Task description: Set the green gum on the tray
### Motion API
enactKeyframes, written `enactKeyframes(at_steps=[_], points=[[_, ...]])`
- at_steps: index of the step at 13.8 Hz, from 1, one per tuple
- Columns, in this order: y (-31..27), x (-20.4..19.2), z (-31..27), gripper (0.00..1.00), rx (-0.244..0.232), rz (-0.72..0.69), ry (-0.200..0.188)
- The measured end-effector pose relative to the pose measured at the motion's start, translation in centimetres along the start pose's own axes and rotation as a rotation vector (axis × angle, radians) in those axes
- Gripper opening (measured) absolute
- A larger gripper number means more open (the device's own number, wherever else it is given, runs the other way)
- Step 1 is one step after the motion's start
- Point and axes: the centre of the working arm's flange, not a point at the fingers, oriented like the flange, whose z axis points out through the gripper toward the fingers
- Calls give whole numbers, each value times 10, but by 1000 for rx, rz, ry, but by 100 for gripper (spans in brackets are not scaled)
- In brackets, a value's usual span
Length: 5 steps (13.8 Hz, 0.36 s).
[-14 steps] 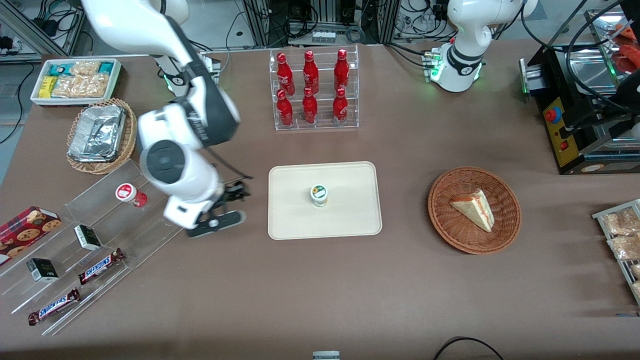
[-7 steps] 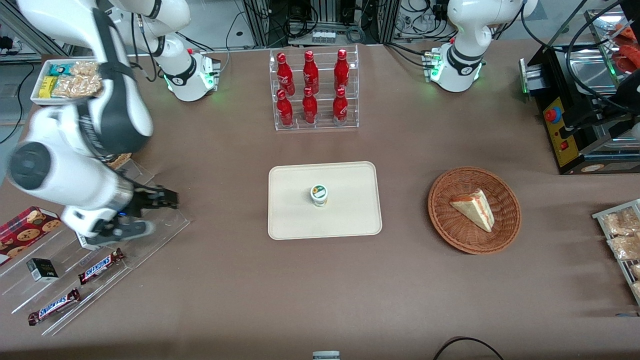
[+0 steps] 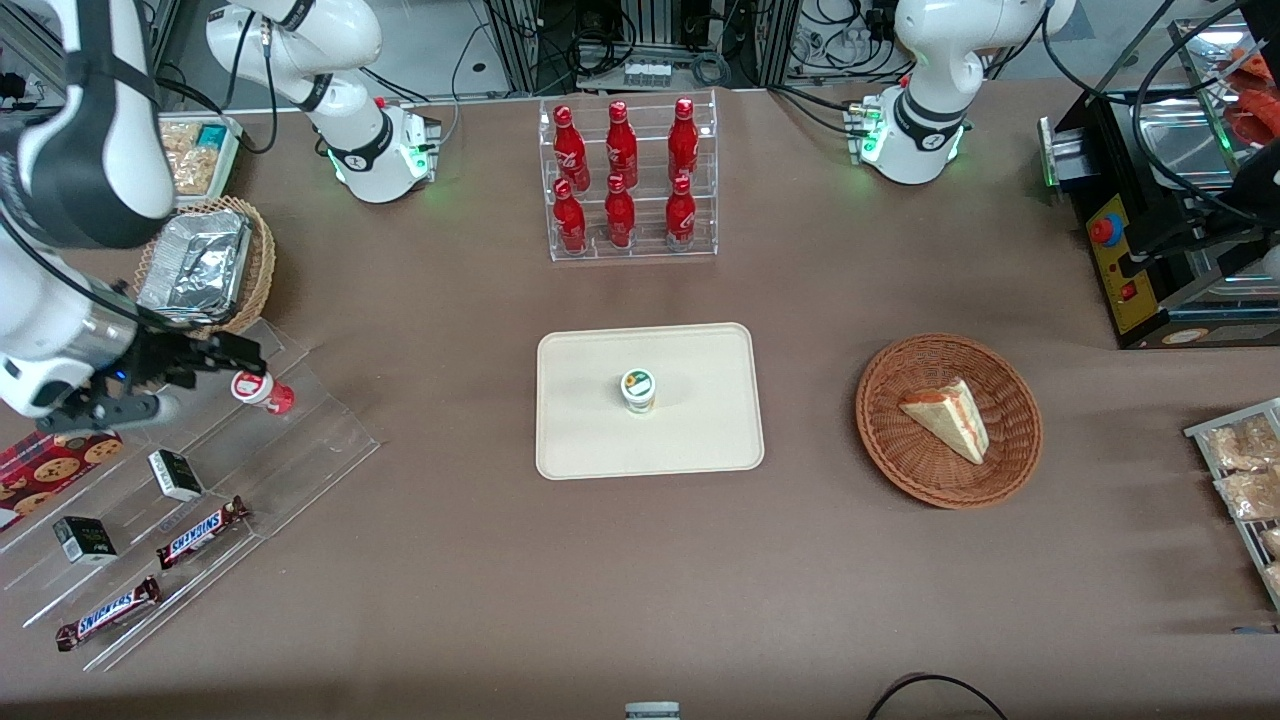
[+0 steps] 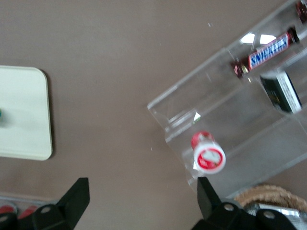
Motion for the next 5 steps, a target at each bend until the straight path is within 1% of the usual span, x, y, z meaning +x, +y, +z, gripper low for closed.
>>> enactKeyframes(at_steps=[3,5], points=[[16,-24,-23,100,10,34,-11],[23,-37,-38,100,13,50,-10]])
